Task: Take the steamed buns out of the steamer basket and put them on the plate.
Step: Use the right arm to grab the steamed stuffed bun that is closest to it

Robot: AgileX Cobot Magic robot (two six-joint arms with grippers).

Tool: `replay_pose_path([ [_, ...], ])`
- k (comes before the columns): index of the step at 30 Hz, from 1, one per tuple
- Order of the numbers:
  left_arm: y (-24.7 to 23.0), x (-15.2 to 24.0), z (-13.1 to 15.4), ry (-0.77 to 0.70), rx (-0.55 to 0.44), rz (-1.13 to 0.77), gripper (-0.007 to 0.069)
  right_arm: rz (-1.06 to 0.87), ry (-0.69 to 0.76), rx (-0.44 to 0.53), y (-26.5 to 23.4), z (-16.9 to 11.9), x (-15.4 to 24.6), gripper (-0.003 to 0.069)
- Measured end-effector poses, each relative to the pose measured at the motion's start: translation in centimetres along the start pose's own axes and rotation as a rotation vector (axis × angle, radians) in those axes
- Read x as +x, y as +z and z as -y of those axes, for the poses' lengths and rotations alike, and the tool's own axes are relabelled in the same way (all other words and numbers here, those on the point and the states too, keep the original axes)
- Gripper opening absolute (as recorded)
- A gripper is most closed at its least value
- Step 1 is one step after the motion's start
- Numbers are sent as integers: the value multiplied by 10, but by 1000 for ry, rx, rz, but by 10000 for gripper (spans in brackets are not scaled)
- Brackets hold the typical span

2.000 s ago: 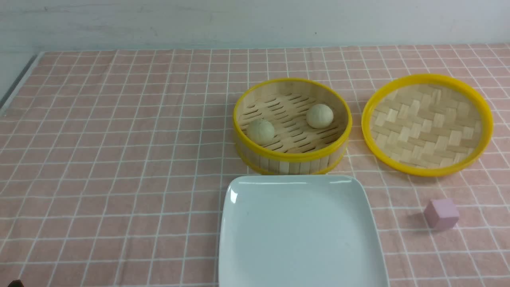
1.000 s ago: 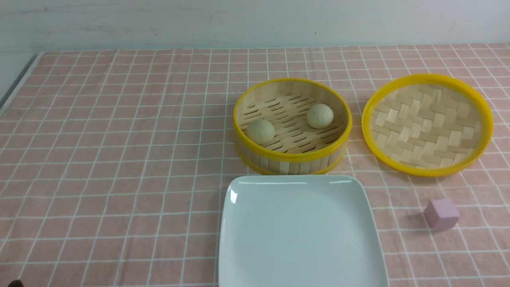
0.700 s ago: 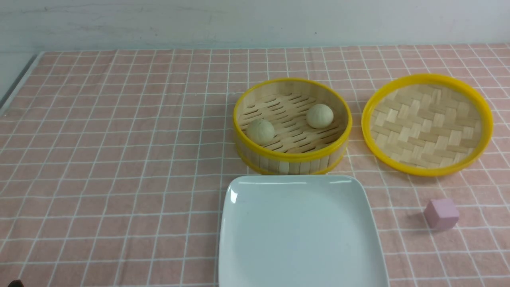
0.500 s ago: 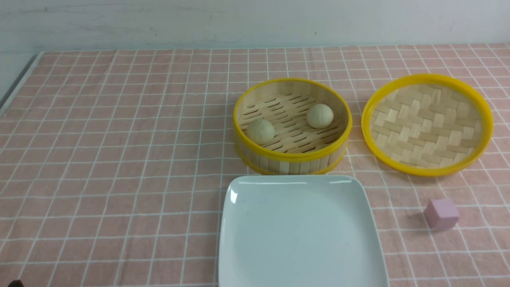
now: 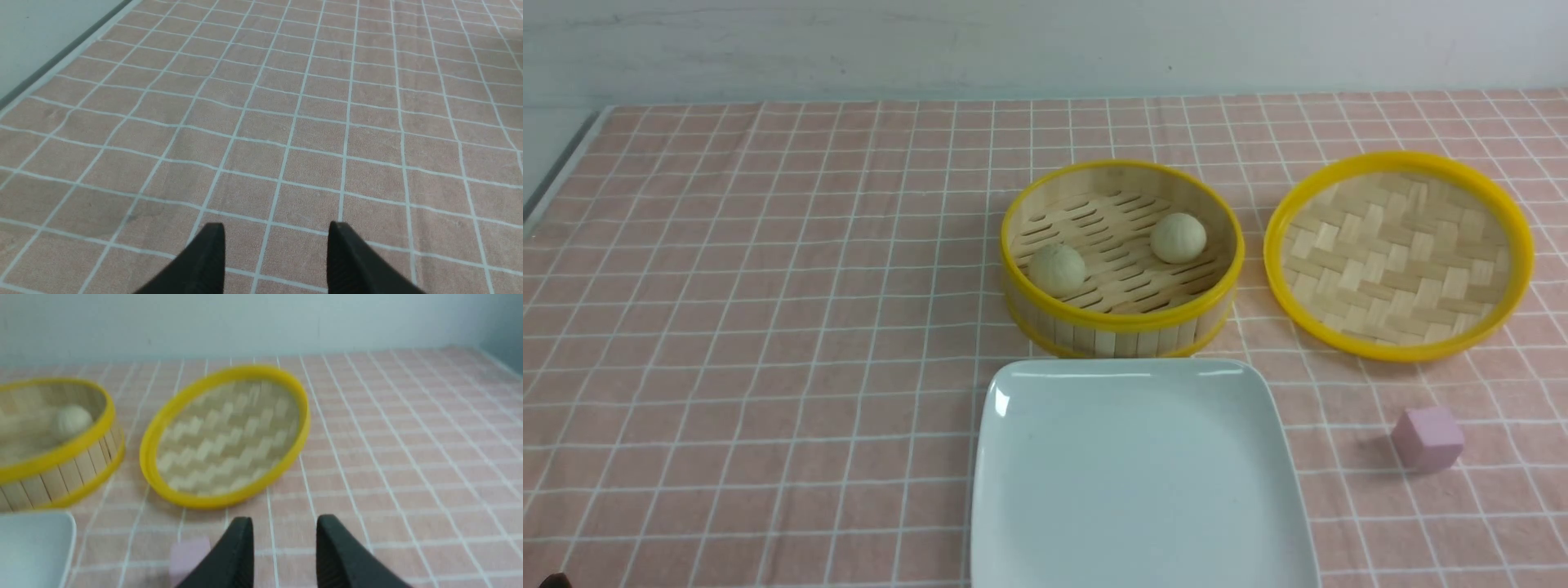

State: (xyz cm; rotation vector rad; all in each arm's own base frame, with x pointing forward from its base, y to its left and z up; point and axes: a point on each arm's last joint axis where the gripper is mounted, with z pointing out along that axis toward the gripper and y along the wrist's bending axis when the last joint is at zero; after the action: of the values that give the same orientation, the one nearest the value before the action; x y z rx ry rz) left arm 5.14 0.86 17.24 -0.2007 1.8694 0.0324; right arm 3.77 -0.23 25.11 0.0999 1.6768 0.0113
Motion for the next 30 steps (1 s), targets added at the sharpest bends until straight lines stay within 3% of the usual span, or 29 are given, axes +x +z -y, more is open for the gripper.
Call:
replay_pose_path([
  [4,0,0,0,0,0,0,365,120,5,-10,-18,-3,-36,243],
  [5,0,0,0,0,0,0,365,150,1,-69,-24,-3,-47,243],
  [6,0,0,0,0,0,0,365,188,6,-15,-29,-4,-56,243],
  [11,0,0,0,0,0,0,365,294,13,-27,-42,-5,-75,243],
  [21,0,0,0,0,0,0,365,279,161,-116,-43,-11,-74,243],
  [30,0,0,0,4,-1,0,365,190,177,-131,-41,-13,-67,243],
])
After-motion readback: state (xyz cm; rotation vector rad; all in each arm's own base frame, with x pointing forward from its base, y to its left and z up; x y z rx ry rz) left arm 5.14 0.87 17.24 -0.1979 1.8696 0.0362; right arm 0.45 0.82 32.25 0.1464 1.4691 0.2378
